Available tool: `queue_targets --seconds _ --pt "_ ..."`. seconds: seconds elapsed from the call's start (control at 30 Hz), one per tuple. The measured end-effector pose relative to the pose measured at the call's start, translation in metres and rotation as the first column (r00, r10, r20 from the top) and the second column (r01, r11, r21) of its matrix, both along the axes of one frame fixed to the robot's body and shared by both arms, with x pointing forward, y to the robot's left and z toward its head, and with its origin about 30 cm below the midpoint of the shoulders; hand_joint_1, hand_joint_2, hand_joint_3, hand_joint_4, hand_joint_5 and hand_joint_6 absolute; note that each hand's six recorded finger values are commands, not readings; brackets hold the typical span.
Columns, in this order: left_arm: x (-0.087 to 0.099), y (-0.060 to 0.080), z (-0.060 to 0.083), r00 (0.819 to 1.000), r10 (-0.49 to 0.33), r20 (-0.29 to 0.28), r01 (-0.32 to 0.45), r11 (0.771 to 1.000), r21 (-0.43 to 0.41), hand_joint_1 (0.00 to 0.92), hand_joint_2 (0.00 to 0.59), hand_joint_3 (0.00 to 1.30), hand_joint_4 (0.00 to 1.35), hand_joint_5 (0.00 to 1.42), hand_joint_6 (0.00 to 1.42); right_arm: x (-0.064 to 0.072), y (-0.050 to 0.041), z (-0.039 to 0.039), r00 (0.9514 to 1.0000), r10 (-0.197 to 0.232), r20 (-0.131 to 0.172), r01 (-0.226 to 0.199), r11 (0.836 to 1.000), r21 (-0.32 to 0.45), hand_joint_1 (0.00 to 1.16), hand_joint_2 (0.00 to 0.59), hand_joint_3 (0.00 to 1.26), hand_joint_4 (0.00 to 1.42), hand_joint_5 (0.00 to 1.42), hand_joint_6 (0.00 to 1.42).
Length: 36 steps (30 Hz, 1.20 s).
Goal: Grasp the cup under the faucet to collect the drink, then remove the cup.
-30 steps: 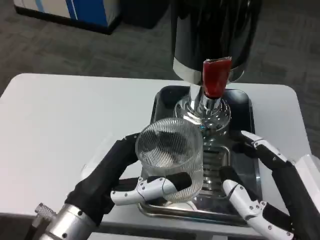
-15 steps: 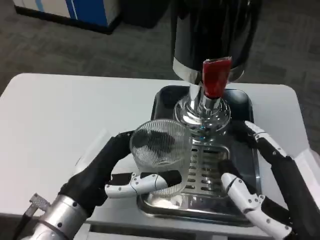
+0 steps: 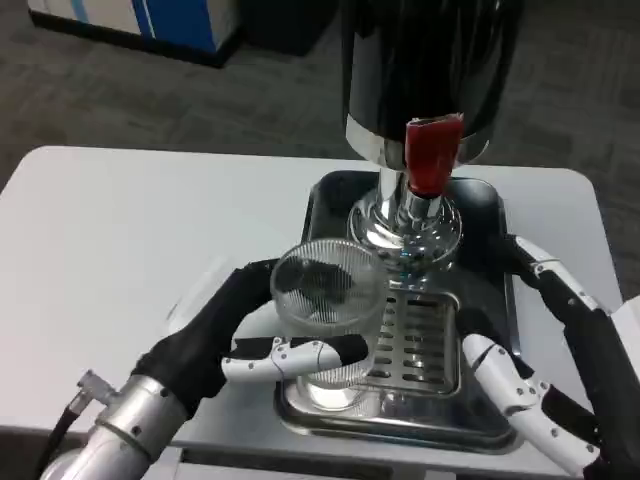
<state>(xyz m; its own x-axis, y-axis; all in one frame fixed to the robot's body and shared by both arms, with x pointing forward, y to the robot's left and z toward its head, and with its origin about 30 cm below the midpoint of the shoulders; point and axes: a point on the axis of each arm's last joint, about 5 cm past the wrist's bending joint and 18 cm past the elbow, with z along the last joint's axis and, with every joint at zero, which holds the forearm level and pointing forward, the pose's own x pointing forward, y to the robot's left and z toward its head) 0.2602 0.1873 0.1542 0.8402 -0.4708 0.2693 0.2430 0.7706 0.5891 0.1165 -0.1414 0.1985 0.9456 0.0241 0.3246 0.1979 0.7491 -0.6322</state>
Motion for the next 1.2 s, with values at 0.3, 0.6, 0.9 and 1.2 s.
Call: queue_targets --seconds 0.3,0.6,0.9,1.2 --pt "0.013 -0.009 0.003 0.999 0.001 0.046 -0.004 0.998 0.065 0.469 0.126 0.50 0.46 0.53 0.36 -0.002 -0.0014 -0.0017 0.9998 -0.016 -0.009 0.016 1.000 0.006 0.25 0.391 0.18 0.18 0.15 0.10" --pt "0.022 -0.019 0.006 0.996 0.000 0.085 -0.011 0.991 0.132 0.451 0.117 0.50 0.45 0.53 0.36 -0.003 -0.0019 -0.0027 0.9998 -0.010 -0.017 0.010 1.000 0.022 0.25 0.396 0.18 0.18 0.15 0.10" --pt "0.025 -0.027 0.005 0.997 0.007 0.077 -0.016 0.993 0.116 0.419 0.118 0.49 0.45 0.52 0.36 -0.003 -0.0026 -0.0033 0.9997 -0.013 -0.022 0.014 1.000 0.023 0.25 0.397 0.18 0.20 0.16 0.10" --pt "0.032 -0.035 0.014 0.999 -0.007 0.053 0.000 0.990 0.142 0.340 0.116 0.47 0.43 0.47 0.33 -0.003 -0.0028 -0.0031 0.9997 -0.014 -0.021 0.014 1.000 0.024 0.25 0.397 0.18 0.20 0.16 0.10"
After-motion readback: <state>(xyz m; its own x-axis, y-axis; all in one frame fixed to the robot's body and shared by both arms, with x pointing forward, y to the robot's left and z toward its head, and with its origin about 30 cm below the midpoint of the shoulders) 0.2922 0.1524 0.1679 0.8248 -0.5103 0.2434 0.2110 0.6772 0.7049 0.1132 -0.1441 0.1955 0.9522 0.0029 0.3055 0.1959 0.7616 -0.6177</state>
